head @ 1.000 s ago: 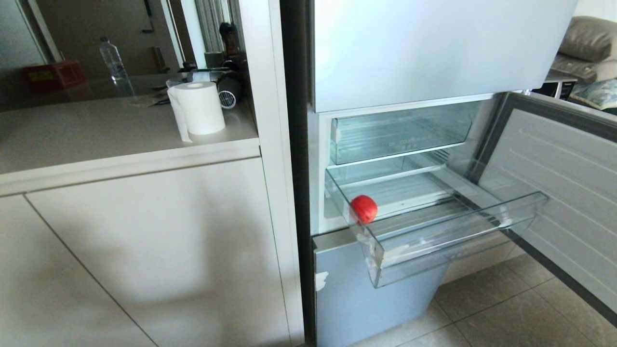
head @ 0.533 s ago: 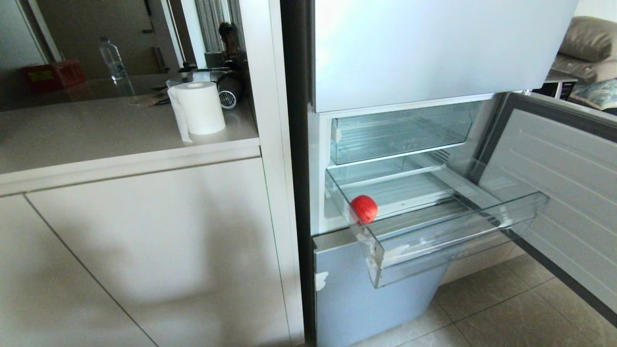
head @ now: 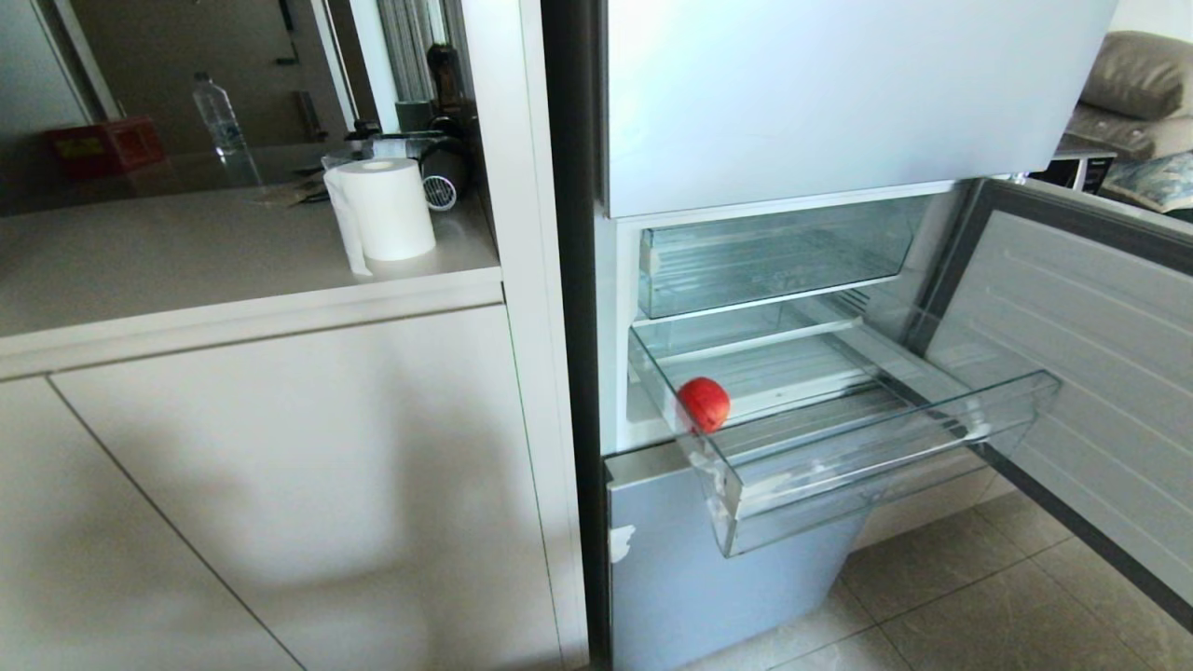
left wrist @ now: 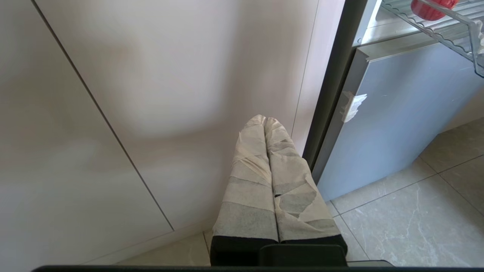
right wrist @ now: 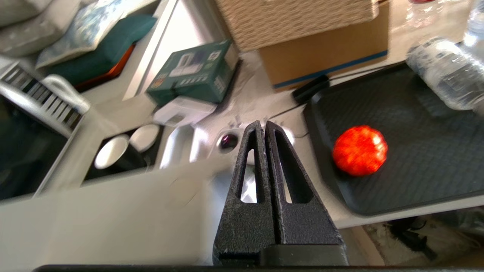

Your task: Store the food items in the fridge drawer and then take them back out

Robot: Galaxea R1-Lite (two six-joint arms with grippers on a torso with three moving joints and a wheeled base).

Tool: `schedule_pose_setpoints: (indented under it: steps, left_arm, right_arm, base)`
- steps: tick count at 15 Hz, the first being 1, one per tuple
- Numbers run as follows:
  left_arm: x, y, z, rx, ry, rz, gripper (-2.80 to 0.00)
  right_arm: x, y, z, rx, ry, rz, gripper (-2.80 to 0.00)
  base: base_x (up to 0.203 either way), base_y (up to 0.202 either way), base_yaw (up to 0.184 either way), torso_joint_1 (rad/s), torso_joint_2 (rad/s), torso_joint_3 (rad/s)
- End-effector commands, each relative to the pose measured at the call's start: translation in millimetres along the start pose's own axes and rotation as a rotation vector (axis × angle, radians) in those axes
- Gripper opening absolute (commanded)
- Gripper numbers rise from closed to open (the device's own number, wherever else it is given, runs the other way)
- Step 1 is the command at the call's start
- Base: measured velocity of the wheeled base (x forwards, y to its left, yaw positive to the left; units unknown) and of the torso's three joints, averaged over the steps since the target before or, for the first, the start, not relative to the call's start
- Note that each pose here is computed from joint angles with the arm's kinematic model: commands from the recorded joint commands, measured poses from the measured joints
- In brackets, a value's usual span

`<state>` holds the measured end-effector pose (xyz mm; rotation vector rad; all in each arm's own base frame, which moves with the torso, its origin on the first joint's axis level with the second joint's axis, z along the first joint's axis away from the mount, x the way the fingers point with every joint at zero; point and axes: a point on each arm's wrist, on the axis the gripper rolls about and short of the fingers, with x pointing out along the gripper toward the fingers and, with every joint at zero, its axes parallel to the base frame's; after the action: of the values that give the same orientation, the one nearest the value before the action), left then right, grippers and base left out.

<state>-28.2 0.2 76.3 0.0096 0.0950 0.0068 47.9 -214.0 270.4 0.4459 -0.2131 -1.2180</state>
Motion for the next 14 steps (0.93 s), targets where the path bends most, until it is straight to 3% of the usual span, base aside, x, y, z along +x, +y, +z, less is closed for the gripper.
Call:
schedule_pose_setpoints:
  steps: [1, 3, 6, 10, 14]
  left_arm:
    - [0.1, 0.0, 0.1, 0.0, 0.002, 0.0, -2.8]
    - [0.1, 0.0, 0.1, 0.0, 0.002, 0.0, -2.8]
    - [0.1, 0.0, 0.1, 0.0, 0.002, 0.0, -2.8]
    - [0.1, 0.0, 0.1, 0.0, 0.002, 0.0, -2.8]
    - [0.1, 0.0, 0.1, 0.0, 0.002, 0.0, -2.8]
  right_arm:
    - [11.9, -5.5, -0.1, 0.008, 0.012, -0.018, -2.8]
    - [11.4, -4.2, 6.1, 0.006, -0.01, -0.015, -2.8]
    - [10.9, -20.2, 21.4, 0.014, -0.066, -0.081, -2.8]
    - [28.5, -69.7, 36.0, 0.078, -0.063, -0.17, -2.8]
    - [70.2, -118.8, 19.5, 0.137, 0.039, -0.238, -2.8]
  base:
    - [0.0, 0.0, 0.0, 0.0, 0.0, 0.0]
    - [0.0, 0.0, 0.0, 0.0, 0.0, 0.0]
    - [0.0, 0.0, 0.0, 0.0, 0.0, 0.0]
    - [0.0, 0.0, 0.0, 0.0, 0.0, 0.0]
    - [0.0, 0.0, 0.0, 0.0, 0.0, 0.0]
